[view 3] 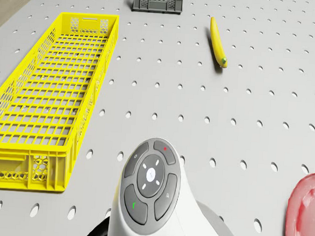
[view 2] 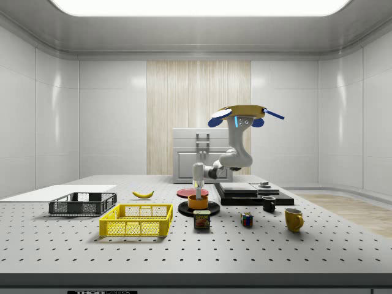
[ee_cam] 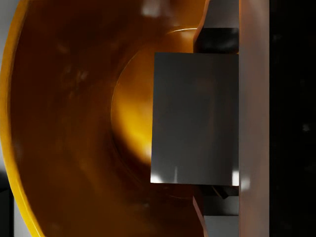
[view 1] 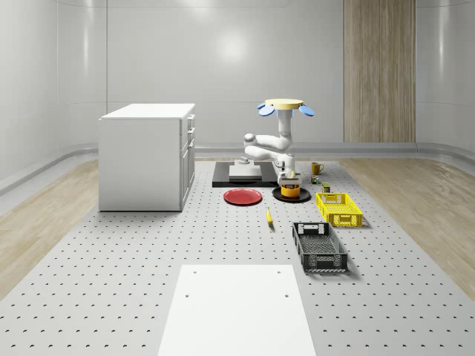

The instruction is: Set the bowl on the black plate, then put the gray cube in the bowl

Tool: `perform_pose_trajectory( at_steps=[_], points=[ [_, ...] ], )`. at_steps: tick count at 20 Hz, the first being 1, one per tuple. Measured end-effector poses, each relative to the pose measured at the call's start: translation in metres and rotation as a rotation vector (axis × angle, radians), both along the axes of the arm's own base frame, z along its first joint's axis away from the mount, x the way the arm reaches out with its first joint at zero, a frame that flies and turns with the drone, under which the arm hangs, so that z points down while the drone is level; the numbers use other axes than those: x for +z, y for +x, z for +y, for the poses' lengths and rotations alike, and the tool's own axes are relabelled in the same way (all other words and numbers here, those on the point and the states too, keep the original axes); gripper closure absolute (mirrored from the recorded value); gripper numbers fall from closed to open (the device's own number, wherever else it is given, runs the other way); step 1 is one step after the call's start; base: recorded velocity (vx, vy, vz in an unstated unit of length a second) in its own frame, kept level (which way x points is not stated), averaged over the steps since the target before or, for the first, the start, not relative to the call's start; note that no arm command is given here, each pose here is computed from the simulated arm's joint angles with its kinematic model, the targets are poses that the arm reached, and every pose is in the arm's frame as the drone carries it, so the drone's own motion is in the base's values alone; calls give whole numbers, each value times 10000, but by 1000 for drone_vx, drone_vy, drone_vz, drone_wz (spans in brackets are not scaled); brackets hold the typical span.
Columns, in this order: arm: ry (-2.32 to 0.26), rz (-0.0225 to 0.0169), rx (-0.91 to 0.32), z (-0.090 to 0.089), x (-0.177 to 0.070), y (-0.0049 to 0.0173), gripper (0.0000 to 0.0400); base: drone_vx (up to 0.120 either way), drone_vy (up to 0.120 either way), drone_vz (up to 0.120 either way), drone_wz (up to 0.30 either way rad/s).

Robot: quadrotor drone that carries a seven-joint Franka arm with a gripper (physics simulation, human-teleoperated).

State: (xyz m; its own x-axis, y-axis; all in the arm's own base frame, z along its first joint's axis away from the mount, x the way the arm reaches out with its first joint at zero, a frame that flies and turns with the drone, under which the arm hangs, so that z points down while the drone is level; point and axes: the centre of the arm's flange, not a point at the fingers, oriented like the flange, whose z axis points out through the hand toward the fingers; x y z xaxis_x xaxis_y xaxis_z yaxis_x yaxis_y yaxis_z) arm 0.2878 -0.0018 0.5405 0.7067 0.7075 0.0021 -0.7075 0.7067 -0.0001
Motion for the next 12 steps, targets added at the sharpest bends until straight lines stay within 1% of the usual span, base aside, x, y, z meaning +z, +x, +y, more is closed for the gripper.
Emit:
perform_pose_trajectory(
  at_steps=[2, 5, 12],
  points=[
    [0, 0, 0, 0, -43, -3, 33, 0, 0, 0, 0],
    [0, 1, 1, 0, -146, -6, 16, 0, 0, 0, 0],
    [1, 2, 0, 0, -414, -9, 3, 0, 0, 0, 0]
  ],
)
